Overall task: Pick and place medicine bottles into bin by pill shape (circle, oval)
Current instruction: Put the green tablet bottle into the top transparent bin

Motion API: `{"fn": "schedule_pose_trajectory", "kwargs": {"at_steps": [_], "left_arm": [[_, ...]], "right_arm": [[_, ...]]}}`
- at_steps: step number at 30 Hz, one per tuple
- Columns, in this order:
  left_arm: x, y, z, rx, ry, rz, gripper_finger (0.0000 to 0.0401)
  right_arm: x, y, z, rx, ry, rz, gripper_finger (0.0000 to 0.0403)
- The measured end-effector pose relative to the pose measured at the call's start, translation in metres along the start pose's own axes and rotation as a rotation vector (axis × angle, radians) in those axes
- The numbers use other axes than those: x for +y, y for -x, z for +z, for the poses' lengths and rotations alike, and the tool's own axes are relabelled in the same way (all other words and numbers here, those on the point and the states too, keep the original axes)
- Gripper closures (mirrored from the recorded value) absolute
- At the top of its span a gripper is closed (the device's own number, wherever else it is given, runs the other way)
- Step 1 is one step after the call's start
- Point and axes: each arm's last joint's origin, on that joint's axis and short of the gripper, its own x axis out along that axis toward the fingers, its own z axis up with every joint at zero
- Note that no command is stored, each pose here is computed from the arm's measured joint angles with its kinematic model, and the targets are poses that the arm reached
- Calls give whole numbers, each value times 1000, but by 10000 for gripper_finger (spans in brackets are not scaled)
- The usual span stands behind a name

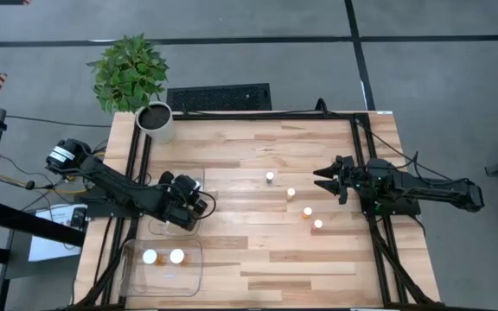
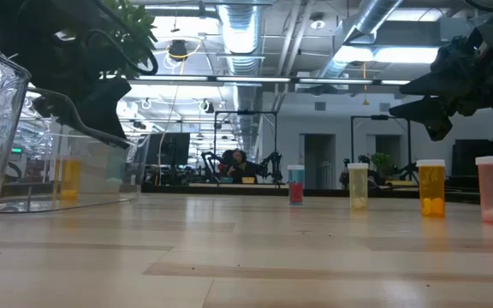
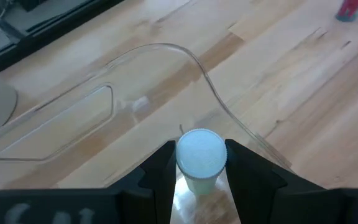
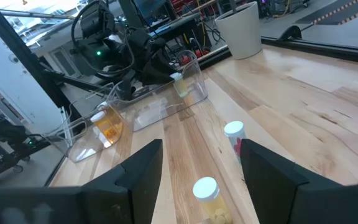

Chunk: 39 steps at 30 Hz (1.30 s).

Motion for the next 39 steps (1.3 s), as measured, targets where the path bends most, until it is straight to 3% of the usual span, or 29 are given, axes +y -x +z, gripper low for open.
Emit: {"fn": "schedule_pose_trajectory", "kwargs": {"at_steps": [29,36,39], "left_arm": [[-3,-9,-11,80,-34,52,279],[-3,2,1,119,-167,102,279],[-5,7,9,114,-162,94,279]], "right_arm": [[0,0,0,0,-1,0,178],[0,0,0,0,-2,0,178],[0,0,0,0,-2,0,178]]}}
